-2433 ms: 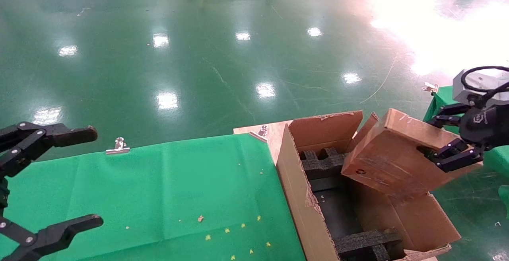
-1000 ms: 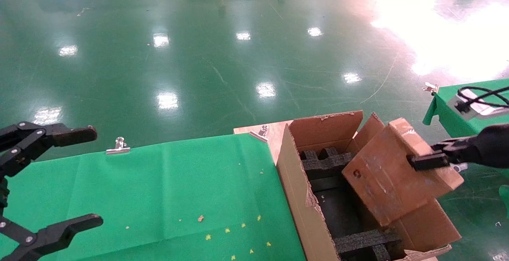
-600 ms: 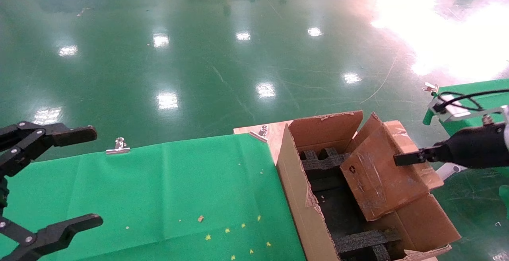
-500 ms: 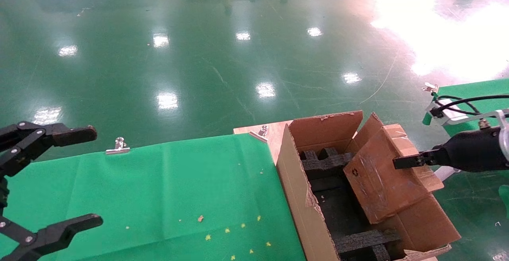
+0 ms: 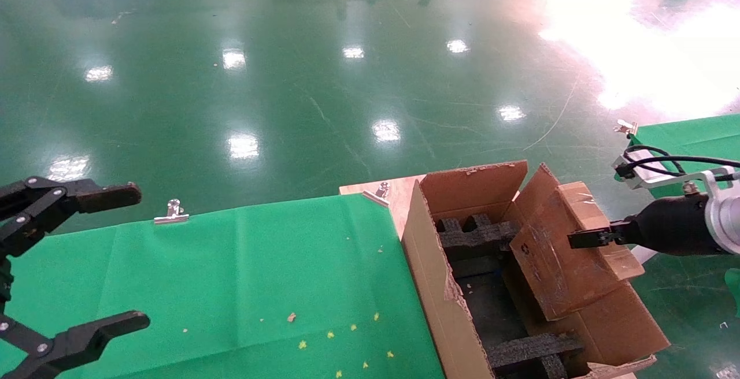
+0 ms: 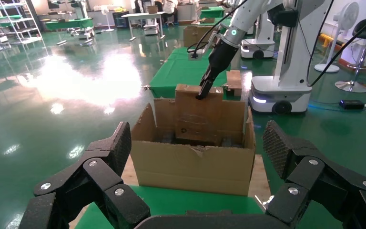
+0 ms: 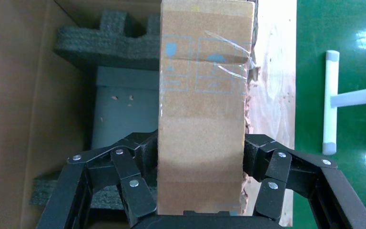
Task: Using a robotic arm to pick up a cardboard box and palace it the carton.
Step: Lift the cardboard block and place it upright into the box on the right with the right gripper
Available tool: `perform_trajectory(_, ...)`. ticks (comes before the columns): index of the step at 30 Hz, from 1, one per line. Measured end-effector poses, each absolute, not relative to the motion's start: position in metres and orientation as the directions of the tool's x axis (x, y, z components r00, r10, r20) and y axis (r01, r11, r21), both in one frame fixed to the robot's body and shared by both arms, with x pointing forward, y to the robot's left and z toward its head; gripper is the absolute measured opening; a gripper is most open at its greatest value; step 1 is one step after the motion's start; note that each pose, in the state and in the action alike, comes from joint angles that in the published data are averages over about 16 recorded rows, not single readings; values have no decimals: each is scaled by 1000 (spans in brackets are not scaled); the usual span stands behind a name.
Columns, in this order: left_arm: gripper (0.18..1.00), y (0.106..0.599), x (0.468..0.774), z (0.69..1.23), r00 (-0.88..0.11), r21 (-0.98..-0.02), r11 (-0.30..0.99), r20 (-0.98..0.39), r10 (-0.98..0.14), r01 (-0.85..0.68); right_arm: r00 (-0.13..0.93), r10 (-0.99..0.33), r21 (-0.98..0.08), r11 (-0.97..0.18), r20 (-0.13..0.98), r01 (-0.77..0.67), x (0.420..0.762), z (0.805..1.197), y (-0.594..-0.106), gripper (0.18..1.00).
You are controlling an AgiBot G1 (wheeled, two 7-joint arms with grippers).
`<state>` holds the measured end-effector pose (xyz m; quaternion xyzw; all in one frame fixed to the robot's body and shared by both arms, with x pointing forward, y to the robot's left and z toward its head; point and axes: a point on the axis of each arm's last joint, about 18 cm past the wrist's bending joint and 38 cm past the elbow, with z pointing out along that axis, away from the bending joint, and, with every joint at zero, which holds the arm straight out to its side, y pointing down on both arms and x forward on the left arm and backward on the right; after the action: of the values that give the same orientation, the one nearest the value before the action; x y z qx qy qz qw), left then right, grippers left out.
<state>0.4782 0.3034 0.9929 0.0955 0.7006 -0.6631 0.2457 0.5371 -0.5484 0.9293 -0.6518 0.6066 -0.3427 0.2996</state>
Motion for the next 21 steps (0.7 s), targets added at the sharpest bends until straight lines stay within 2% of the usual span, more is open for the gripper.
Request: perform_trajectory(21, 1000, 303, 478, 993, -861, -882, 102, -471, -192, 460, -13, -995, -797, -69, 96, -600, 560, 893, -537, 299)
